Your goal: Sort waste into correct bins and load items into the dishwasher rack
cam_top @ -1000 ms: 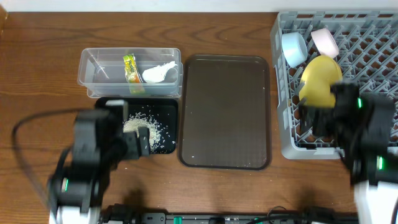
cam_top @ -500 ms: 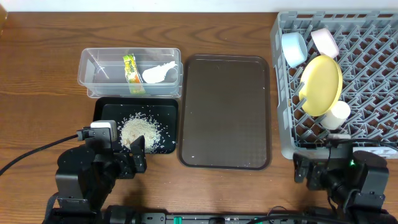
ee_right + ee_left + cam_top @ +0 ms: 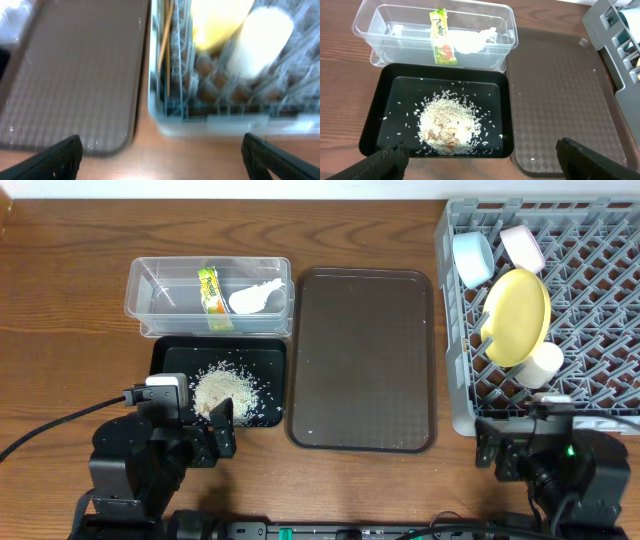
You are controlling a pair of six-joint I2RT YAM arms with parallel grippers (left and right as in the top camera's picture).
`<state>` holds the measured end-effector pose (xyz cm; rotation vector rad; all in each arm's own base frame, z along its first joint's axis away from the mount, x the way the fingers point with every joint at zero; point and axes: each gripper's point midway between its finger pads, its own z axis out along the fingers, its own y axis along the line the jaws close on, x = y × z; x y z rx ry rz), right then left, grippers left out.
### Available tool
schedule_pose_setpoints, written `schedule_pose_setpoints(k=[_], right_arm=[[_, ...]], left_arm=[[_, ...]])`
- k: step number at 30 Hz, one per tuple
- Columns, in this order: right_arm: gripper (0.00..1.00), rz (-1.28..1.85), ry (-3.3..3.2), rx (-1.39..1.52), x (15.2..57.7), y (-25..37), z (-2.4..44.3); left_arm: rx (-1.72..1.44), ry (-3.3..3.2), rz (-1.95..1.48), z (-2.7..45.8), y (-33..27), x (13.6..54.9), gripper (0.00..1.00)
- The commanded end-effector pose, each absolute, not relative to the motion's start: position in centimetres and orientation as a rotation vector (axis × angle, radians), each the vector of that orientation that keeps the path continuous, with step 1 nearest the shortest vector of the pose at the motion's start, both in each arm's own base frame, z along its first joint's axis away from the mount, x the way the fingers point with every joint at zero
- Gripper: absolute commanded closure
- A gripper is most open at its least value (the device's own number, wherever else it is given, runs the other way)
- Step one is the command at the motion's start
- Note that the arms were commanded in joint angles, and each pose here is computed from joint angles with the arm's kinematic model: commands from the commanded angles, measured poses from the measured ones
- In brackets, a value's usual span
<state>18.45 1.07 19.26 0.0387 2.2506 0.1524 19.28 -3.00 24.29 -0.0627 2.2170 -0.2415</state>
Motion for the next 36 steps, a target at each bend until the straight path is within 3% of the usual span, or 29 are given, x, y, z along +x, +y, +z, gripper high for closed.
schedule_pose_setpoints(k=[1, 9, 18, 36], right_arm=[[0.01, 0.12, 2.094, 0.006, 19.1, 0.9, 21.0], [0.01, 0.072, 1.688, -0.077, 21.3, 1.2, 22.0], [0.01, -0.008, 1.648, -0.17, 24.3, 1.0, 16.1], [0.01, -0.016, 1.634, -0.172, 24.4, 1.0, 16.0]], left_arm=[[-0.074, 2.227, -0.244, 23.9, -3.0, 19.2, 0.04], [-0.074, 2.227, -0.245, 23.9, -3.0, 19.2, 0.04], [-0.074, 2.227, -0.245, 23.9, -3.0, 19.2, 0.04], [-0.074, 2.227, -0.245, 23.9, -3.0, 19.2, 0.03]])
